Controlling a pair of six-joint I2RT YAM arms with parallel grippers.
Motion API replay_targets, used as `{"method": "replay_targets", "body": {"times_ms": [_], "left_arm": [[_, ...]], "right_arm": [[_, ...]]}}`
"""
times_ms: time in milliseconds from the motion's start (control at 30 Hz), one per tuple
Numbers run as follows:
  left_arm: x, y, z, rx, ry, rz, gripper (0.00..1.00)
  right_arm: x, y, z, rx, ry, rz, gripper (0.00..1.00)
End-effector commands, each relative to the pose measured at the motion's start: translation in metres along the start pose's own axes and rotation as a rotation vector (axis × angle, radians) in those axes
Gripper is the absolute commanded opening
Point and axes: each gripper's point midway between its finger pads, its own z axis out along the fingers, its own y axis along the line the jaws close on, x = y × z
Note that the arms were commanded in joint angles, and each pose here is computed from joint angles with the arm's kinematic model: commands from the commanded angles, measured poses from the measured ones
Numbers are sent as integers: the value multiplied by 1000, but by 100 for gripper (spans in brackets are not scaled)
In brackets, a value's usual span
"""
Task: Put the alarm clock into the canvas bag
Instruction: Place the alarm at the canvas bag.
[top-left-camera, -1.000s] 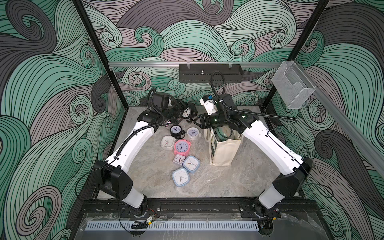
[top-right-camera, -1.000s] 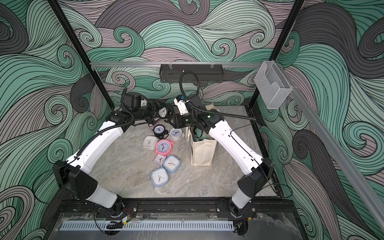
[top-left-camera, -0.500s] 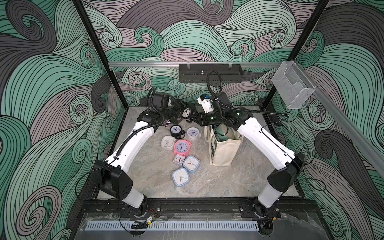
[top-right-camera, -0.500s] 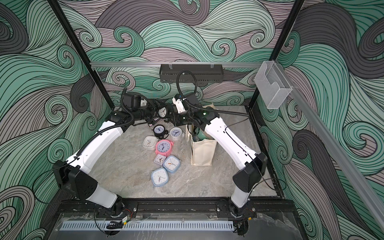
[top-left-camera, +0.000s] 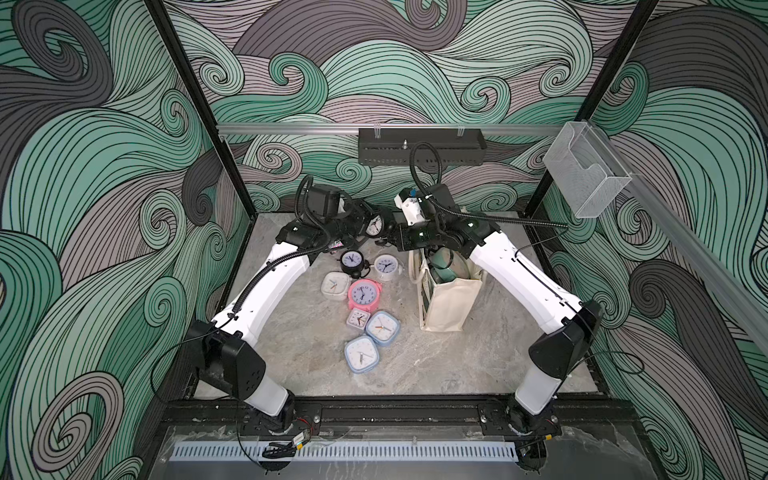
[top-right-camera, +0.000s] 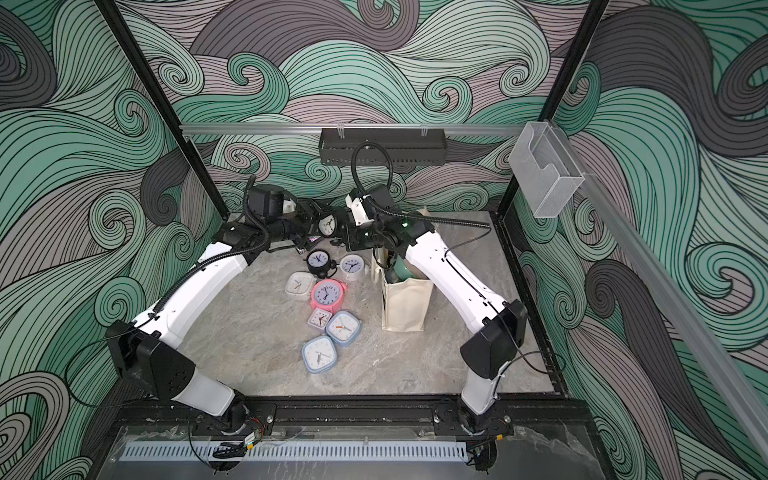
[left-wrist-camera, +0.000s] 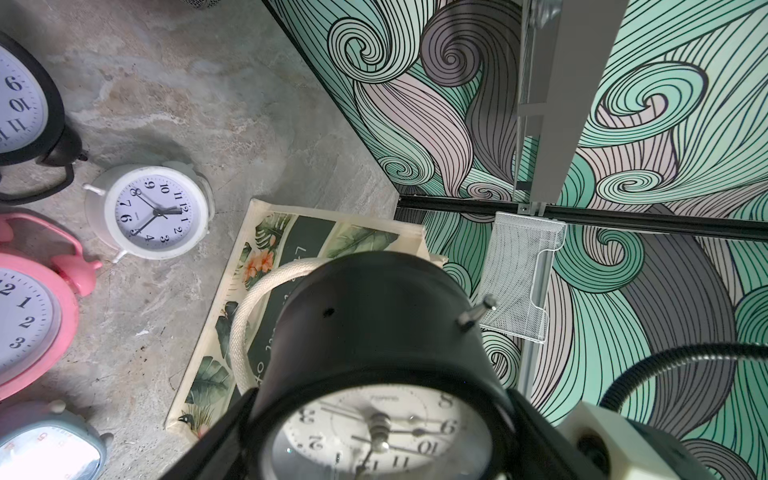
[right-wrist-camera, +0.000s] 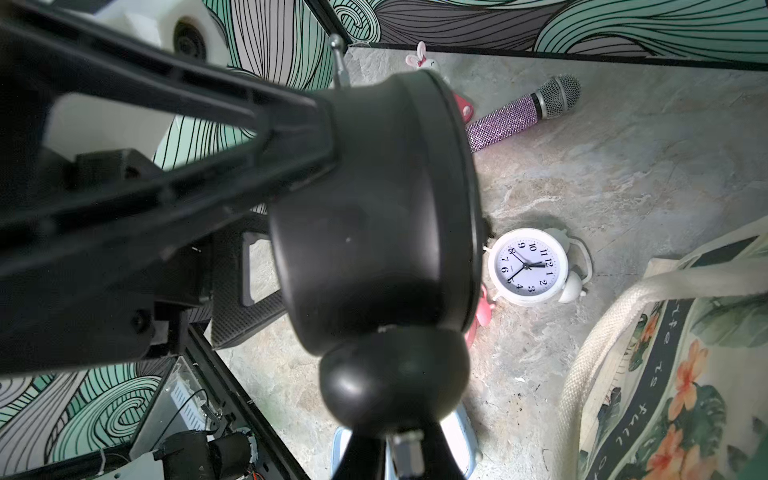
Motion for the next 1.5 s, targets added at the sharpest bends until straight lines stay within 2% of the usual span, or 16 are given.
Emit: {"method": "replay_targets", "body": {"times_ms": [0,200,300,367,433,467,600,733,833,1000,1100,1200,1300,1467], "left_arm": [[3,-44,-24,122,-16,58,57],[1,-42,-23,114,-25,73,59],[1,-41,-19,119,-21,89,64],[1,-42,-16,125,-18,115,72],[2,-43,-13,130,-10,145,97],[2,-44,-12,131,-6,171,99],[5,-40,-14,82,14,314,99],[10,-30,-25,38,17,467,99],[18,-9,-34,-29,48,572,98],[37,38,-47,-111,113,667,99],[47,65,-52,-148,150,679,99],[57,83,-56,-170,184,673,99],[60,95,-62,-192,183,674,99],[63,106,-66,-207,183,676,99]], "right_arm": [[-10,1,-4,-5,-23,15,8],[-8,3,-9,-12,-24,20,0],[-8,-1,-16,-11,-29,27,0],[-10,-5,-24,-5,-43,33,0],[-13,-10,-34,0,-56,34,0],[-17,-14,-42,7,-72,37,0],[-29,-27,-78,40,-143,47,0],[-27,-55,-116,141,-196,78,0],[-11,-83,-133,211,-178,136,0],[24,-121,-133,323,-75,177,0],[36,-132,-128,376,-6,161,0],[46,-153,-128,490,70,143,0],[54,-174,-129,604,137,123,0],[53,-196,-132,732,171,94,0]]}}
